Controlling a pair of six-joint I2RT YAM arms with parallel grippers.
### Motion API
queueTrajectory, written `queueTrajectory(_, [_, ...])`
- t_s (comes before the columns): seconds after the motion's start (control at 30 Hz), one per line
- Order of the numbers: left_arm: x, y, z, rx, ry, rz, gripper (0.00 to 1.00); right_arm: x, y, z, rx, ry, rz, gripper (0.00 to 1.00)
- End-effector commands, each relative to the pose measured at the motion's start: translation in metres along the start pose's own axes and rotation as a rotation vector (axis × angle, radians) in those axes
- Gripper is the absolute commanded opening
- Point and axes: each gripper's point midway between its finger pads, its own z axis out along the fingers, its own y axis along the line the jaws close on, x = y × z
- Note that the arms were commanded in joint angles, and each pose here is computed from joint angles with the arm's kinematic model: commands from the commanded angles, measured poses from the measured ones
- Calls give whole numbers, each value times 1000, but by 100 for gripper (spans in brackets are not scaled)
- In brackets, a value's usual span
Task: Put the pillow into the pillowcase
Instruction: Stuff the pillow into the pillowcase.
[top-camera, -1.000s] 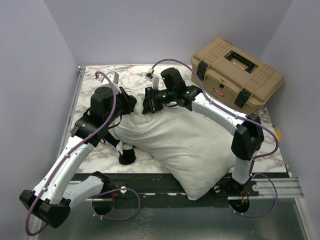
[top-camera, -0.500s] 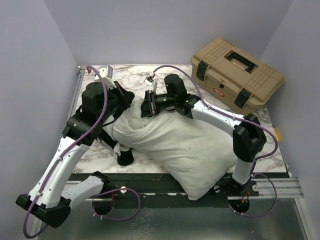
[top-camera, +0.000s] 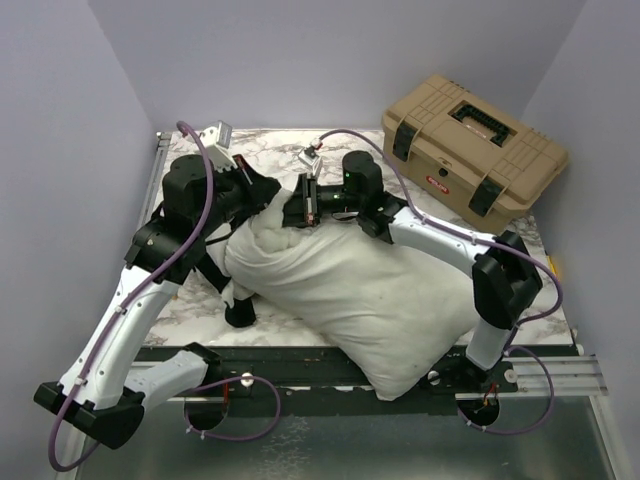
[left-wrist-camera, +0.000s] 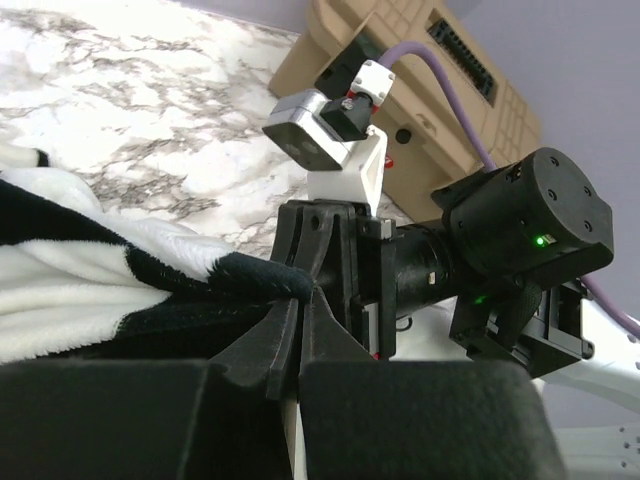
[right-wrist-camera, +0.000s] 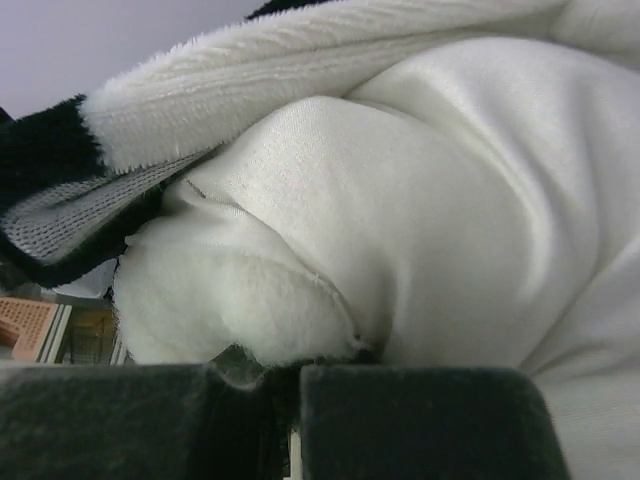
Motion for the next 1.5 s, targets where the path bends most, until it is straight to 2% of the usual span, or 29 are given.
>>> queueTrajectory(0.0, [-49,-89,-22,342,-95,-21,0,-48,6,-23,92,-171,-28,0])
queueTrajectory(0.3, [-58,-145,4,479,-113,-52,0,-119,48,-67,215,-289,-178,0])
queueTrajectory(0.4, [-46,-147,17,469,-96,-71,0,-133,54,-71,281,-263,-237,0])
queueTrajectory(0.5, [-33,-133,25,415,-107,-77,0,-135,50,-67,288,-231,-249,0])
queueTrajectory(0.63, [-13,-82,31,248,-156,-94,0,-110,19,-53,243,-143,-156,0])
queueTrajectory(0.73, [23,-45,29,171,-121,-49,0,-77,-12,-41,206,-106,-71,0])
queueTrajectory(0.87, [57,2,13,63,-104,-20,0,-29,-34,-16,159,-40,-6,0])
queueTrajectory(0.97, [60,16,-6,39,-124,55,0,3,-36,9,130,14,10,0])
queueTrajectory(1.1, [40,-2,-33,134,-179,175,0,22,-27,35,54,36,15,0])
queueTrajectory(1.23, [20,-41,-47,276,-188,269,0,33,-17,58,9,68,24,0])
queueTrajectory(1.33, [15,-83,-47,432,-115,263,0,26,-9,66,-27,41,29,0])
queueTrajectory(1.47, [25,-126,-40,597,49,145,0,6,4,72,-61,9,22,0])
